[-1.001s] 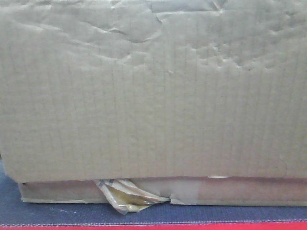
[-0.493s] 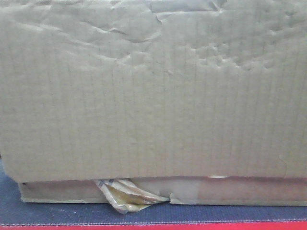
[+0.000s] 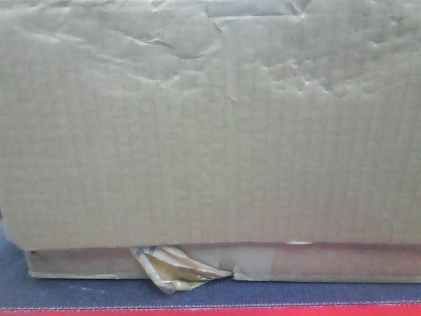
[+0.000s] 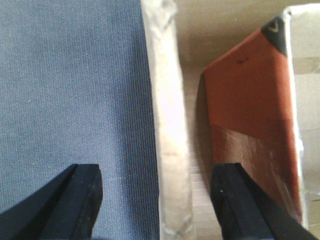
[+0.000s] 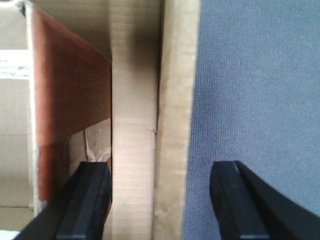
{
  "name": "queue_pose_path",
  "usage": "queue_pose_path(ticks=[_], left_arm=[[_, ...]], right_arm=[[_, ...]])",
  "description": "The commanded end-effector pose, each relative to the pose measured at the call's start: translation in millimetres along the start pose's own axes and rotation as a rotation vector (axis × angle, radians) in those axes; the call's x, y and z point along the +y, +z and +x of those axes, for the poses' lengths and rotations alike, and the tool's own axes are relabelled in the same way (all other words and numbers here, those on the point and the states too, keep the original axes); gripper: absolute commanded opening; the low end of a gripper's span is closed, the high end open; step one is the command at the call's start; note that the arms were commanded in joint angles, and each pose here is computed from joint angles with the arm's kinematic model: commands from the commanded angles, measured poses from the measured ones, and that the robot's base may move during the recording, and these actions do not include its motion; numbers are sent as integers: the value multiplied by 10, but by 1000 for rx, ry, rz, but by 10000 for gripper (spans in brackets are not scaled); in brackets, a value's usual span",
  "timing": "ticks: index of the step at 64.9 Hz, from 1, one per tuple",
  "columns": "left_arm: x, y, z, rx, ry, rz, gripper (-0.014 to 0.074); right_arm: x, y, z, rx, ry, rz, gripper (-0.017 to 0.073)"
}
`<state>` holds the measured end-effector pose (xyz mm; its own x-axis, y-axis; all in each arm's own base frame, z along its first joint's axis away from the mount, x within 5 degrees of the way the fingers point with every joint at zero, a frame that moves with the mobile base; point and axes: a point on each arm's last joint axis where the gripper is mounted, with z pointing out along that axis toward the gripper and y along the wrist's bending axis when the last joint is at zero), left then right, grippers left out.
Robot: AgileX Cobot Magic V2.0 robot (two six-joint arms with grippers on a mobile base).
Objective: Stack two boxes on right shelf middle
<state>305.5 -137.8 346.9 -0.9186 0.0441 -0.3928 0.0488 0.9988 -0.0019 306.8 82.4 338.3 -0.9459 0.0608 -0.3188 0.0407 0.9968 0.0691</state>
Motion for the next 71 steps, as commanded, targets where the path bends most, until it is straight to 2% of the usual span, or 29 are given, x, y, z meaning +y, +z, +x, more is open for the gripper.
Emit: queue_pose_path(ticks=[1,7,11,15,18,20,26,33,39,49,56,71], left_arm=[[20,-10,0,-5,-5,-2,348],[20,-10,0,-5,-13,-2,244],[20,-10,0,-5,-13,-2,112],[17,-10,1,-4,-14,2,3],[14,-10,3,-2,-16,6,-91],[14,-10,3,-2,-16,6,-111],[17,-10,1,-4,-17,2,-111],[73,-13,-27,-39,-65,-64,-111],[113,-63,-36,-71,-72,-97,-111],[145,-175,-23,-101,-80,-92,-111],[199,-308,-11,-147,-107,-100,-111],[348,-788,-198,-371,-121,-165,-111]], right_arm=[[-3,-9,4,-9,-8,1,267],[-3,-9,4,-9,-8,1,113],[-3,-9,4,-9,-10,1,-52],[-3,-9,4,-9,-10,1,-169],[-8,-9,2,-11,-14,7,-159],[-9,-9,1,-12,-16,11,-157],[7,-12,5,-23,-41,38,-158],[58,-24,14,-46,-55,84,-158],[103,-51,20,-75,-70,123,-160],[120,-217,-13,-129,-55,101,-162],[112,-410,-67,-198,-51,94,-162],[137,-852,-292,-437,-51,53,-162]])
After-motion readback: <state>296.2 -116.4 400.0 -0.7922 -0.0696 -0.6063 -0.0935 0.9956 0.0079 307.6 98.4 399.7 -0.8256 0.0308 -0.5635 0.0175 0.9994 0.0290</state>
